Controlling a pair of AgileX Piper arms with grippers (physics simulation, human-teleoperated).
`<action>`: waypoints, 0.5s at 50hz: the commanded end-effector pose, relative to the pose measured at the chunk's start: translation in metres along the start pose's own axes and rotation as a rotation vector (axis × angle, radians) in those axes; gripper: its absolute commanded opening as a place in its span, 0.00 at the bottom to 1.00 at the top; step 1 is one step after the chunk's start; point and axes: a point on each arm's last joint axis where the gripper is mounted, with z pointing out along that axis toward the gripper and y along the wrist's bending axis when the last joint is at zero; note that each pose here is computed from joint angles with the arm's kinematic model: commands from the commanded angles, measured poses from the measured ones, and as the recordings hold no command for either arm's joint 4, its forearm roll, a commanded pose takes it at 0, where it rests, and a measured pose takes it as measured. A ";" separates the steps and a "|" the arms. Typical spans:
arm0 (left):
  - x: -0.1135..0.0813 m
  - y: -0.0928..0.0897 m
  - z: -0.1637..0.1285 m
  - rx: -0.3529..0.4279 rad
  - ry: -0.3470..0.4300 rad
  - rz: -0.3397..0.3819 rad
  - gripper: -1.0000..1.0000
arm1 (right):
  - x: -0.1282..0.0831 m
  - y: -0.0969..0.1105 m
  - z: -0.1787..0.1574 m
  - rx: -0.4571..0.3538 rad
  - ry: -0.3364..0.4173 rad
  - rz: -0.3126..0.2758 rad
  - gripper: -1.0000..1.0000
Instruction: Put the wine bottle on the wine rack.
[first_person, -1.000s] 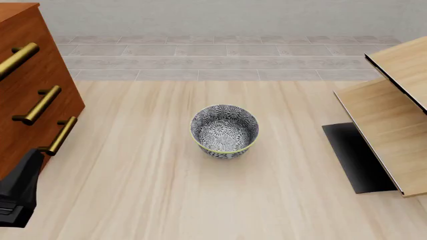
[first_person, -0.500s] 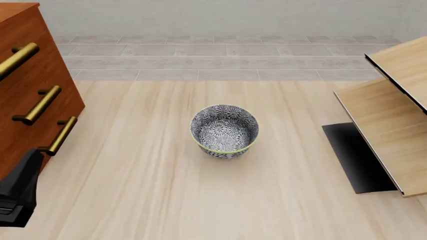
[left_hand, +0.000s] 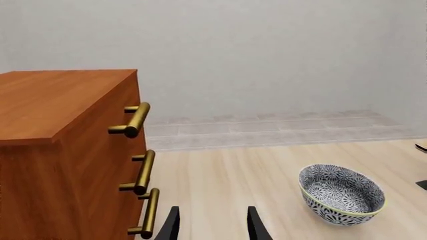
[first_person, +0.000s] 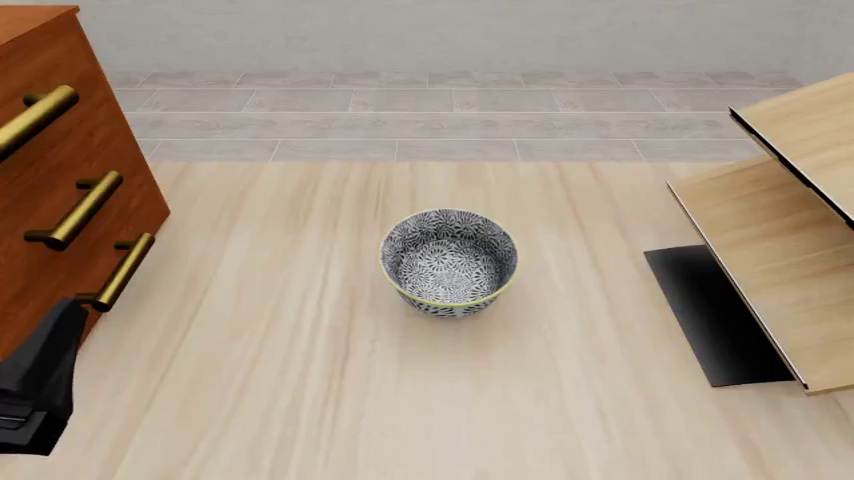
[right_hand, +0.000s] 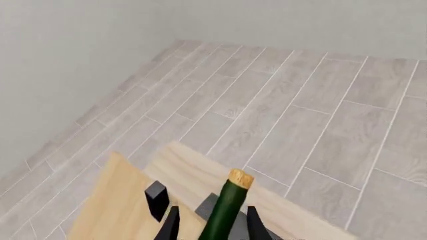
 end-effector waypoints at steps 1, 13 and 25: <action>0.000 0.000 0.000 0.001 -0.003 0.002 1.00 | -0.001 0.003 -0.004 -0.008 0.005 -0.024 1.00; 0.000 0.000 0.000 0.004 -0.003 -0.001 1.00 | -0.015 0.006 -0.015 -0.009 -0.019 -0.020 1.00; -0.001 0.000 0.000 0.007 -0.006 -0.006 1.00 | -0.032 0.011 -0.034 -0.017 -0.055 -0.019 1.00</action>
